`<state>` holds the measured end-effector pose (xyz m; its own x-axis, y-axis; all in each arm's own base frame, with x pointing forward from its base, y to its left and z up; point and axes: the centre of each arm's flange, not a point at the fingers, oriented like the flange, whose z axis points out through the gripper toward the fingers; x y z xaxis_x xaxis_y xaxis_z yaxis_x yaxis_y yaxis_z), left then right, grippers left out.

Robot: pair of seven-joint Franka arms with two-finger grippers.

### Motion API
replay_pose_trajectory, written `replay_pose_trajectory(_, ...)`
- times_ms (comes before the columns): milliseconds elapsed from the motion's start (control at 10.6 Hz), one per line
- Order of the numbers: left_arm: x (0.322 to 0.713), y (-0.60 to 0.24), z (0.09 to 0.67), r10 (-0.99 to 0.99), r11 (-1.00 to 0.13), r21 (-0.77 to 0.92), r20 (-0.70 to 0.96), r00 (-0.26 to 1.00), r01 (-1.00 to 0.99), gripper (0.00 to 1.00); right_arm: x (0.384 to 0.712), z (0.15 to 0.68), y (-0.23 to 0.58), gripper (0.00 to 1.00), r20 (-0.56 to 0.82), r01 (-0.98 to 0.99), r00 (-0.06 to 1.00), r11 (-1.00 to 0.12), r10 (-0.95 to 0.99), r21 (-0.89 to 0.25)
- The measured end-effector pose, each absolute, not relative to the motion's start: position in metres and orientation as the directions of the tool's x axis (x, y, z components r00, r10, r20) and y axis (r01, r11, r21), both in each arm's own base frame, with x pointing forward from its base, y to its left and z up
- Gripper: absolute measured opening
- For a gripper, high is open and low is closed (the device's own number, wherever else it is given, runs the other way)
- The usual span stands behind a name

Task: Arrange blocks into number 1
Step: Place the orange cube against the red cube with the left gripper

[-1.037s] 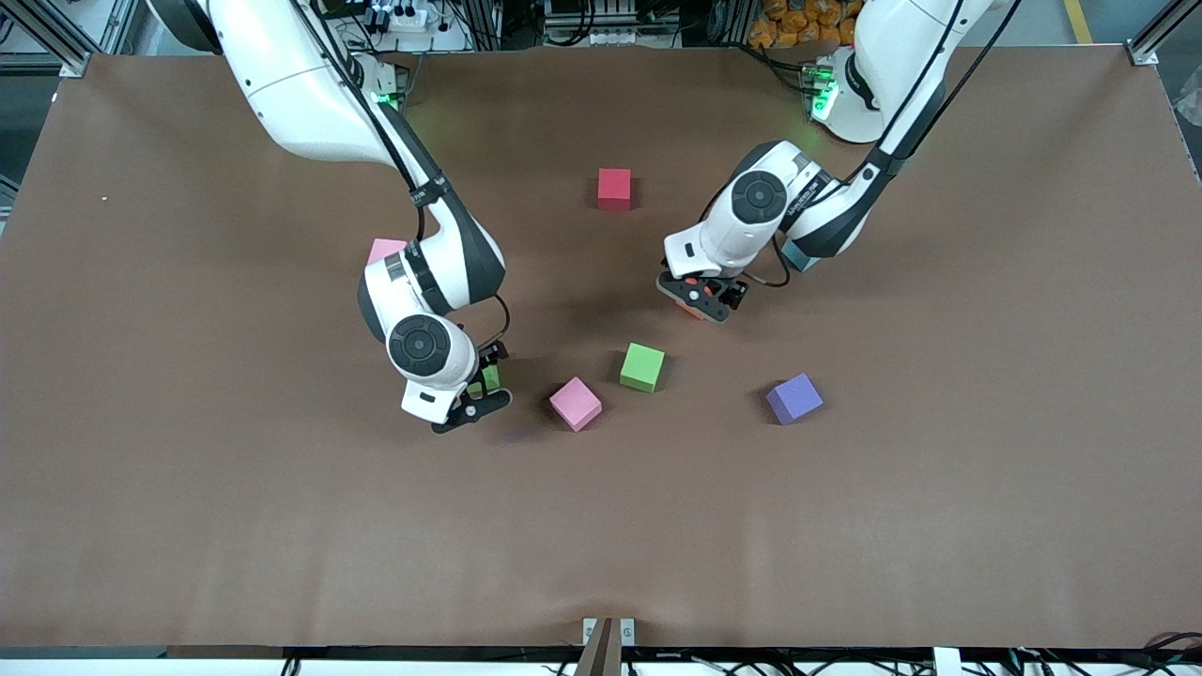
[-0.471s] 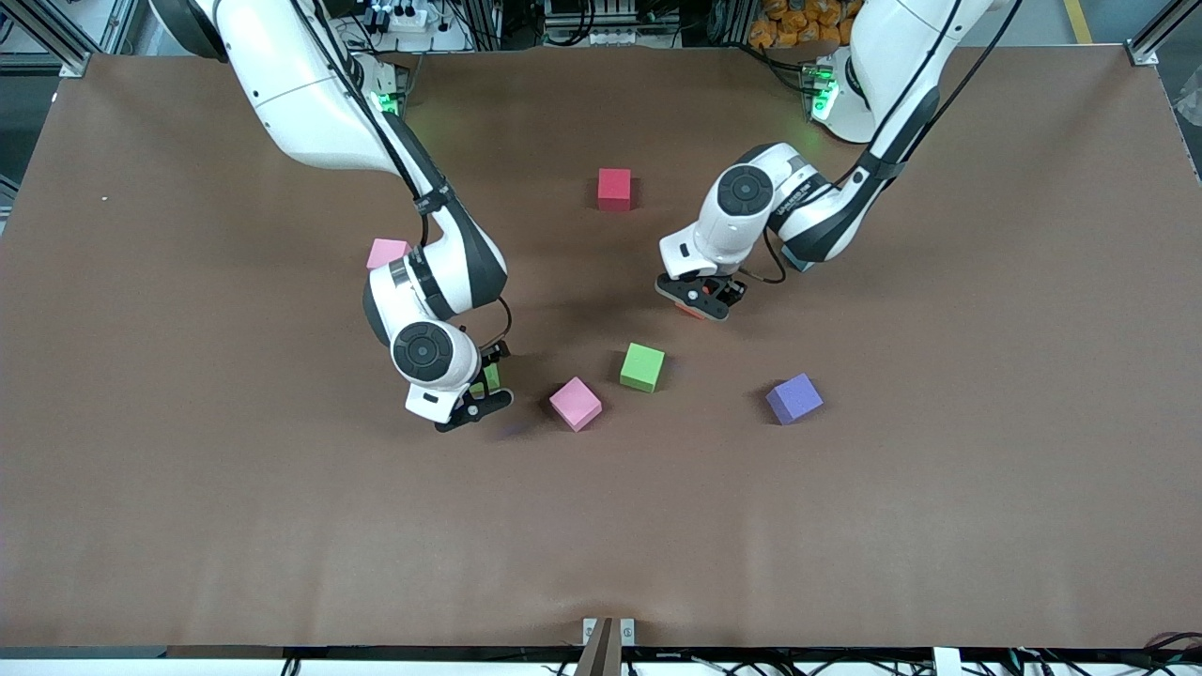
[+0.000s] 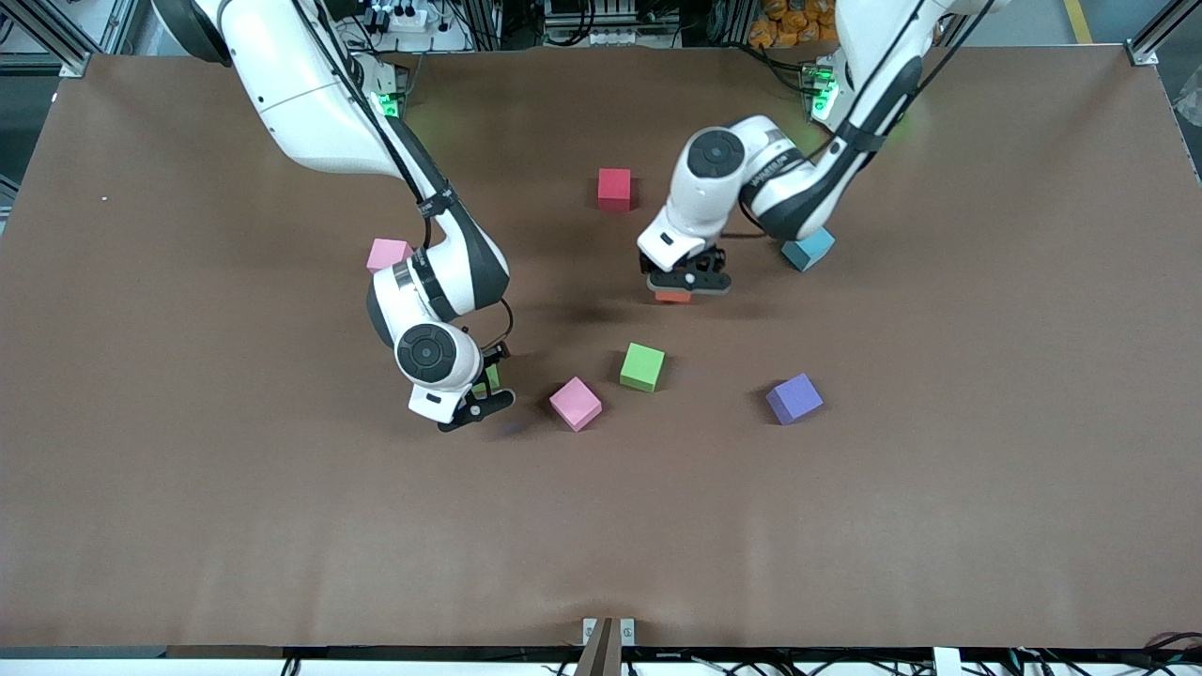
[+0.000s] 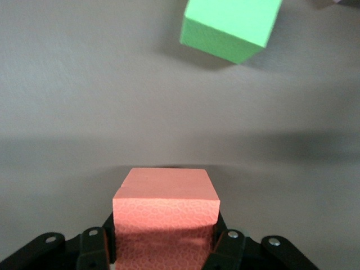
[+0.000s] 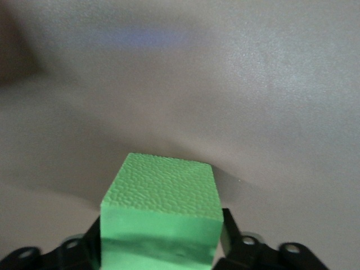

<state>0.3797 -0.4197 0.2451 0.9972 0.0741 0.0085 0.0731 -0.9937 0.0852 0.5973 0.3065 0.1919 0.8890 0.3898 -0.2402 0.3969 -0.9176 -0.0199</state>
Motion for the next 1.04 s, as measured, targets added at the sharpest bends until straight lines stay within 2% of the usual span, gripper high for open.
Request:
replay_pose_trajectory(94,0.364,-0.433,0.247,0.122,-0.988,0.090,-0.004,0.993,0.121,0.60,0.597,0.193,0.308,0.63,-0.239,0.398,0.889,-0.917,0.391,-0.020)
replay_pose_trajectory(377,0.321,-0.465,0.245,0.149,-0.984,0.091,-0.040,0.988,0.153,0.60,0.598,0.195,0.310,0.63,-0.229,0.400,0.890,-0.916,0.394,-0.021)
replay_pose_trajectory(1037,0.291,-0.483,0.216,0.099,-0.990,0.096,-0.097,0.990,0.108,0.60,0.595,0.208,0.326,0.61,-0.213,0.392,0.897,-0.920,0.387,-0.020)
